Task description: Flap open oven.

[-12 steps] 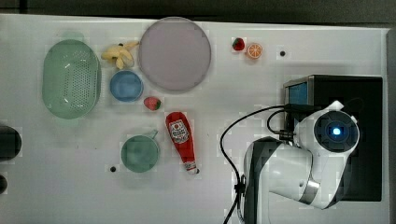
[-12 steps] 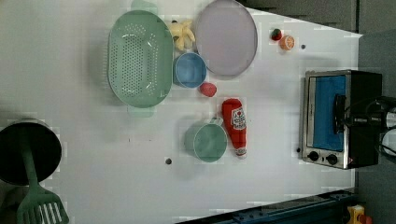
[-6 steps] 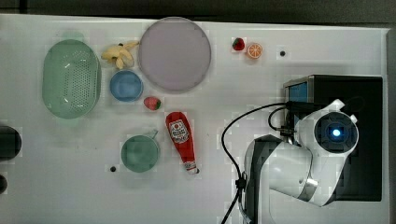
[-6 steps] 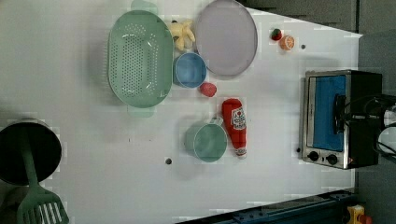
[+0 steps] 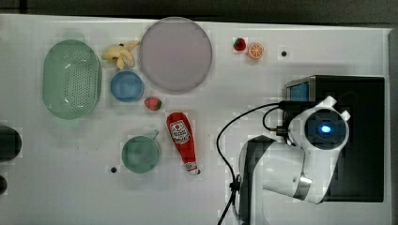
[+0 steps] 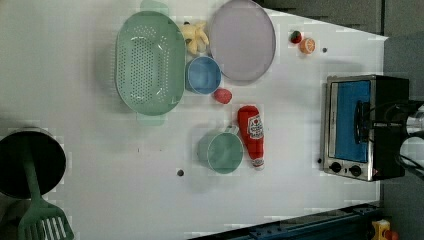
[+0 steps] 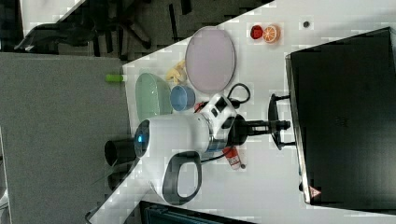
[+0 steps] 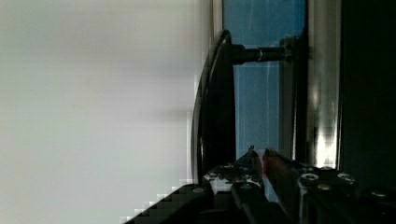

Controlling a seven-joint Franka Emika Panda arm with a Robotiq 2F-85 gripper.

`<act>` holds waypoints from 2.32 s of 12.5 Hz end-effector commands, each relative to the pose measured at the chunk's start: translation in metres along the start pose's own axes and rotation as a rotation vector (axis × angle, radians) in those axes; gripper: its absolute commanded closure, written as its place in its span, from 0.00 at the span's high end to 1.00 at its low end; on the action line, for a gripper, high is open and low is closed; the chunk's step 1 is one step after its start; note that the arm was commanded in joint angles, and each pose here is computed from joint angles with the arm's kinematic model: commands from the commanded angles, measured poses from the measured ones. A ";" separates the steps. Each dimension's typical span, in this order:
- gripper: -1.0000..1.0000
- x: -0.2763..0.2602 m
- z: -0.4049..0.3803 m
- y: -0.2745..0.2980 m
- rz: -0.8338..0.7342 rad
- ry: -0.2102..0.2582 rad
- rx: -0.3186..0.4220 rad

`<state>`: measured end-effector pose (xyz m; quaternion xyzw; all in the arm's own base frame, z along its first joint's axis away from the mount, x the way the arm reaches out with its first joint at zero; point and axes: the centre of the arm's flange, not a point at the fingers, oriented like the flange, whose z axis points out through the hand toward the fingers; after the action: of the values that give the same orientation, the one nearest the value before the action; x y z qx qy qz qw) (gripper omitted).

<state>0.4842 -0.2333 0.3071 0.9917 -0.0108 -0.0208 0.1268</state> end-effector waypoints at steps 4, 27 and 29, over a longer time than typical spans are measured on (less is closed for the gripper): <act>0.18 0.011 0.019 -0.119 0.029 -0.039 -0.121; 0.18 0.094 -0.046 -0.246 0.472 0.182 -0.081; 0.18 0.091 -0.104 -0.227 0.630 0.170 0.042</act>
<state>0.5711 0.0115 0.2883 0.9530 -0.2671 0.0584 0.1304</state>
